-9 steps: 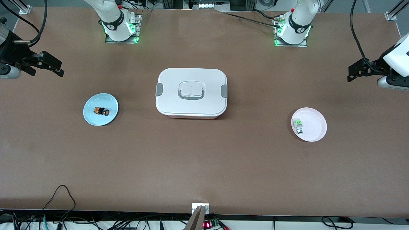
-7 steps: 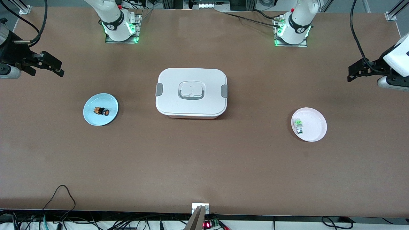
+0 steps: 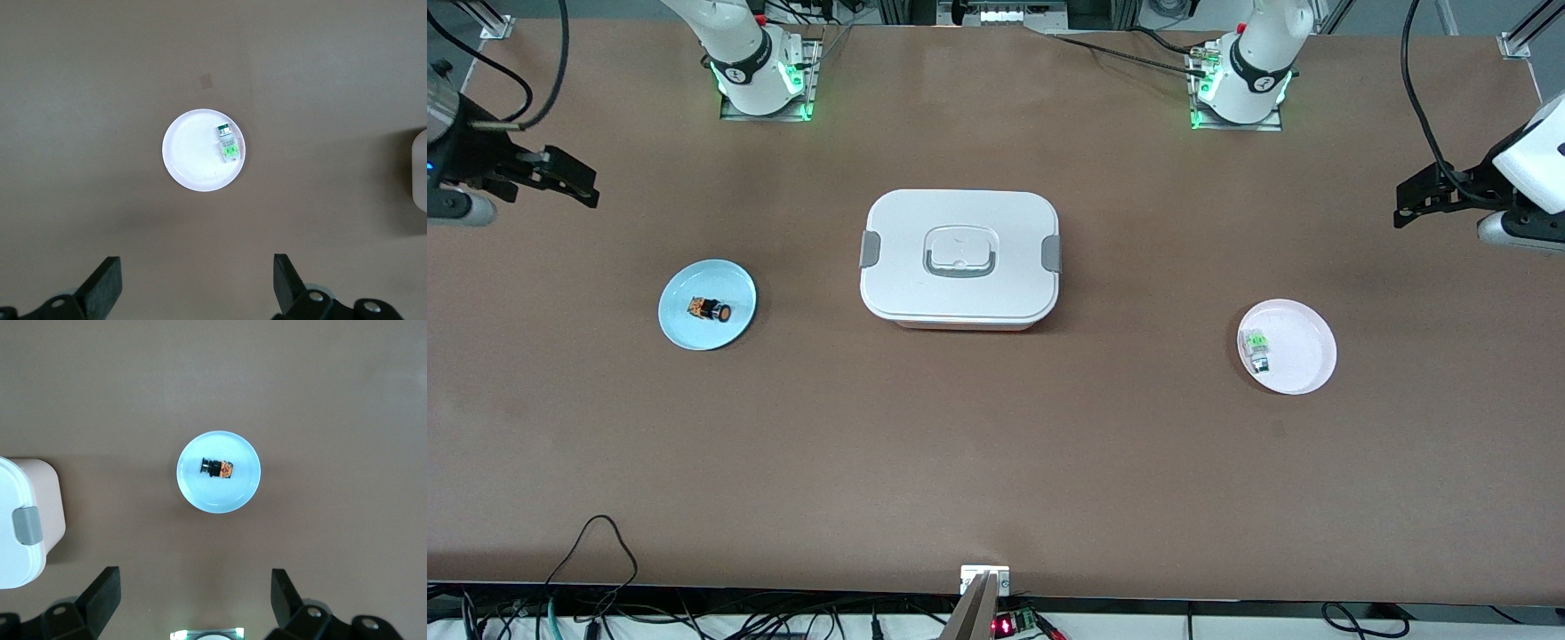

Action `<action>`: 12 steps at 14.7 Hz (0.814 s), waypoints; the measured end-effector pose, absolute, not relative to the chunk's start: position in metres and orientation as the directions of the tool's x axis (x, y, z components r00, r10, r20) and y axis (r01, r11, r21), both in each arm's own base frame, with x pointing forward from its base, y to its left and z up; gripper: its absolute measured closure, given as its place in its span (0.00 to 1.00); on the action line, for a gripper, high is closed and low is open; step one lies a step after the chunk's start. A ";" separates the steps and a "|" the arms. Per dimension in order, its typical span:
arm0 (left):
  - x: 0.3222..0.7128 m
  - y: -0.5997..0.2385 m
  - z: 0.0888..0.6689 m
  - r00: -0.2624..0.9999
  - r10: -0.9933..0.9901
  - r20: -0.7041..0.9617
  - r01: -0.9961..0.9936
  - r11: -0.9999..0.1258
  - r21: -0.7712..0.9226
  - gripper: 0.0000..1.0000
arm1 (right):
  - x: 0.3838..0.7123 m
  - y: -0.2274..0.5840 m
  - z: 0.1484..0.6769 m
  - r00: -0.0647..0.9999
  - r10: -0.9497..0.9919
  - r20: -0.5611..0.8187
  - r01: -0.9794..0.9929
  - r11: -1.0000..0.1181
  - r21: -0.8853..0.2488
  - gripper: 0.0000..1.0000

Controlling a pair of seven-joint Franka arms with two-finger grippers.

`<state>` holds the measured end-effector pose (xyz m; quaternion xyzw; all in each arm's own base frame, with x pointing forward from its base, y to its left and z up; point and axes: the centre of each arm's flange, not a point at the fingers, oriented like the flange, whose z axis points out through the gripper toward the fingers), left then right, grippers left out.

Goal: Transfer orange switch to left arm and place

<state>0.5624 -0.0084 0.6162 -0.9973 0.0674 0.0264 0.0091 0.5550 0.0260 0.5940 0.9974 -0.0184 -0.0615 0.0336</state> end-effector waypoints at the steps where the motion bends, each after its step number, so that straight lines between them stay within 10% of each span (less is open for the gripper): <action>1: 0.562 -0.008 0.616 0.990 -0.134 -0.054 -0.135 -0.991 -0.014 0.00 | 0.563 0.026 0.573 0.987 -0.042 -0.157 -0.031 -0.997 0.074 0.00; 12: 0.562 -0.007 0.616 0.990 -0.132 -0.054 -0.133 -0.991 -0.015 0.00 | 0.593 -0.019 0.320 0.969 -0.094 -0.229 -0.078 -0.994 0.079 0.00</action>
